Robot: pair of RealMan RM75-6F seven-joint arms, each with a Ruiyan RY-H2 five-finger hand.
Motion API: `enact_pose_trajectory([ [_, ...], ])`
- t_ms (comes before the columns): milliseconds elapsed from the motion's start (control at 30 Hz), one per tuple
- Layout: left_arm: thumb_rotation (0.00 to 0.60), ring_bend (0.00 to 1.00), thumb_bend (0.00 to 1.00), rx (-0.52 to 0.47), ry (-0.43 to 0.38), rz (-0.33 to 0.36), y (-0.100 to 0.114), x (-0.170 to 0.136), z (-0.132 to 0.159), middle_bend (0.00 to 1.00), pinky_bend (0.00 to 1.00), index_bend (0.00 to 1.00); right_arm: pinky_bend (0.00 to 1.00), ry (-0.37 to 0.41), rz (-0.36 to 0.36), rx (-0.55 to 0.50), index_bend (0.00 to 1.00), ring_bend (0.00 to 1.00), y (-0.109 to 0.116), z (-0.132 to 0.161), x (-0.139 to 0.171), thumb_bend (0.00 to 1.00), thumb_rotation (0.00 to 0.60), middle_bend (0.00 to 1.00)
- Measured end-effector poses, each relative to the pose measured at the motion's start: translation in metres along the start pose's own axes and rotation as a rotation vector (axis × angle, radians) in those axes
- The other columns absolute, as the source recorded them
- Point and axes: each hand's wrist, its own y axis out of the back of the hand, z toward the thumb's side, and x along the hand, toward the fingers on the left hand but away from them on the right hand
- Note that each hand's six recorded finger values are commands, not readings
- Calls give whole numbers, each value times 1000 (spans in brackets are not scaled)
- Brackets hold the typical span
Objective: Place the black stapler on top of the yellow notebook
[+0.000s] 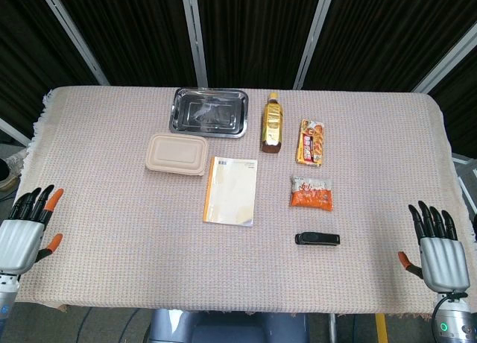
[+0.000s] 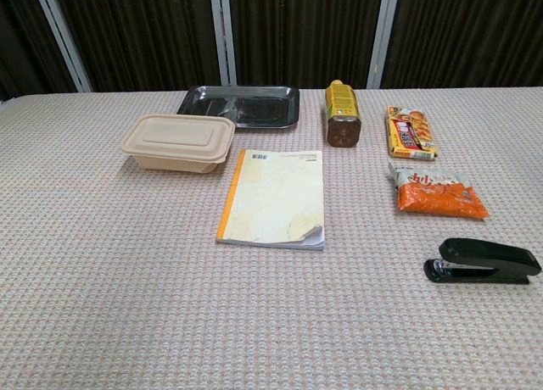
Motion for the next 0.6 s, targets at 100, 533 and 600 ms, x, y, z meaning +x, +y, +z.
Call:
enact_pose_trajectory([
  [100,600,0,304,0,4,-12,-2,3,-1,0,107,0,0,-2,9,4,0,0,-2,0,-2,193,600,0],
  [533,600,0,304,-4,3,-5,-3,14,2,0,107,0,94,101,36,-35,131,22,-23,30,-16,193,600,70],
  [600,600,0,304,-10,-2,-13,-4,15,2,0,107,0,146,117,34,-42,159,50,-30,40,-17,194,600,95],
])
